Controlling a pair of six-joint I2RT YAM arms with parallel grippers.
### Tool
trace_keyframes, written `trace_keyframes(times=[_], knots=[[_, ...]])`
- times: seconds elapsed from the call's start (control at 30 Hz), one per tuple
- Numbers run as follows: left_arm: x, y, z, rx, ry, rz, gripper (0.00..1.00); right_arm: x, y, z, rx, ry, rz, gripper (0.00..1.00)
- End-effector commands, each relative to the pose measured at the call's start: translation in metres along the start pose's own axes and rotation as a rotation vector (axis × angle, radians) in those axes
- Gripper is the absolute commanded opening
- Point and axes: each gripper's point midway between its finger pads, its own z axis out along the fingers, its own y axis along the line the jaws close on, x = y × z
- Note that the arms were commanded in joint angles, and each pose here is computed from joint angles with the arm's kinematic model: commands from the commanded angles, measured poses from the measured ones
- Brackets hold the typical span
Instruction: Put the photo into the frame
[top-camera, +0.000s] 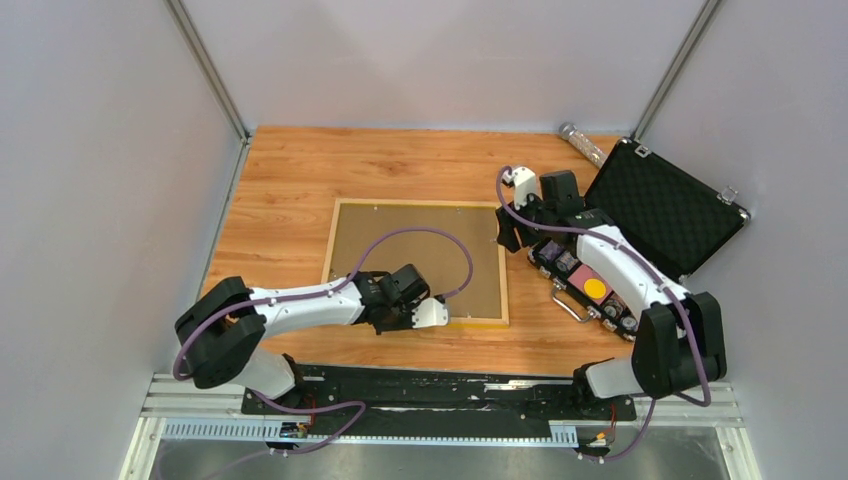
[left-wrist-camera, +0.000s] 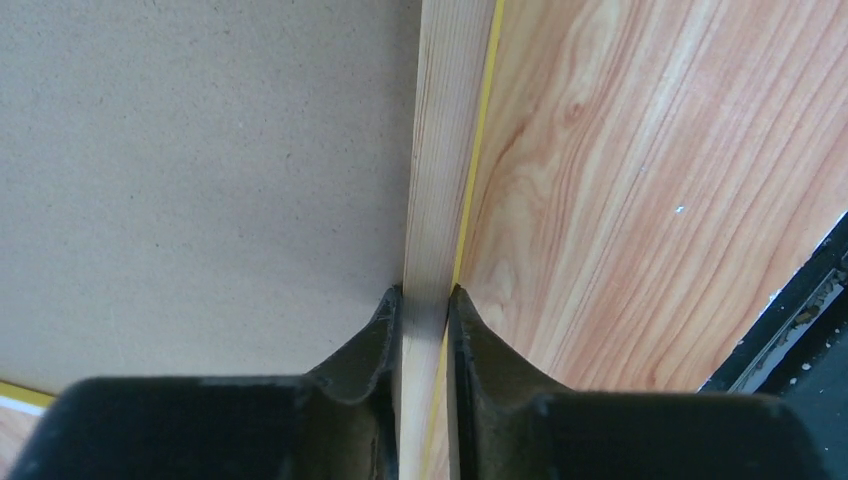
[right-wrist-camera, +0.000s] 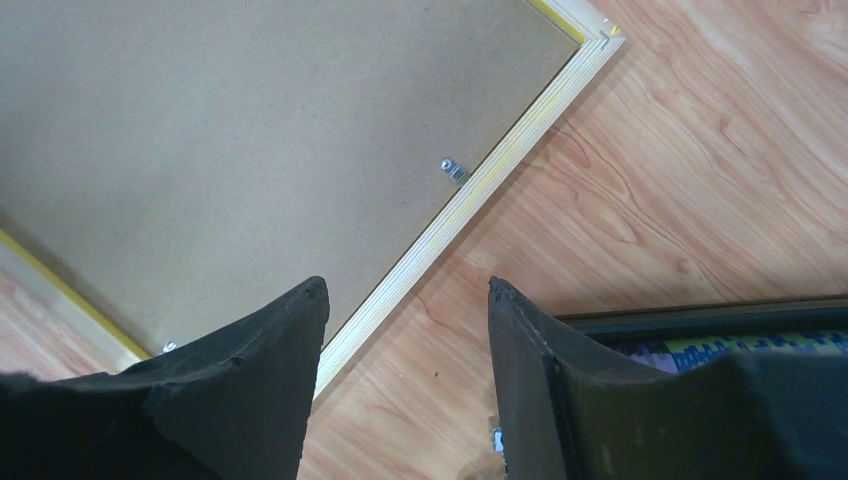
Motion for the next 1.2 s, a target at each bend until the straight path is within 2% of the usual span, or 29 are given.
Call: trace_keyframes(times=[0.0, 0.07, 0.1, 0.4, 0.67, 1.0, 1.17], knots=[[0.011, -0.011, 0.019, 0.042, 0.031, -0.048, 0.12, -0.019, 0.010, -0.022, -0.027, -0.107, -0.041, 0.59], [0.010, -0.012, 0.021, 0.049, 0.039, -0.051, 0.01, -0.021, 0.017, -0.030, -0.050, -0.131, -0.055, 0.60], [0.009, -0.012, 0.021, 0.052, 0.042, -0.051, 0.00, -0.021, 0.021, -0.033, -0.064, -0.138, -0.060, 0.60], [-0.005, 0.006, 0.024, 0.043, 0.063, -0.044, 0.00, -0.006, 0.050, -0.060, -0.150, -0.190, -0.153, 0.61], [-0.025, 0.029, 0.020, 0.092, 0.036, -0.129, 0.00, 0.025, 0.072, -0.079, -0.185, -0.193, -0.274, 0.60], [-0.045, 0.040, 0.007, 0.117, 0.022, -0.150, 0.00, 0.083, 0.112, -0.063, -0.228, -0.102, -0.516, 0.60], [-0.052, 0.043, -0.004, 0.169, -0.001, -0.160, 0.00, 0.094, 0.120, -0.049, -0.192, -0.066, -0.642, 0.60]])
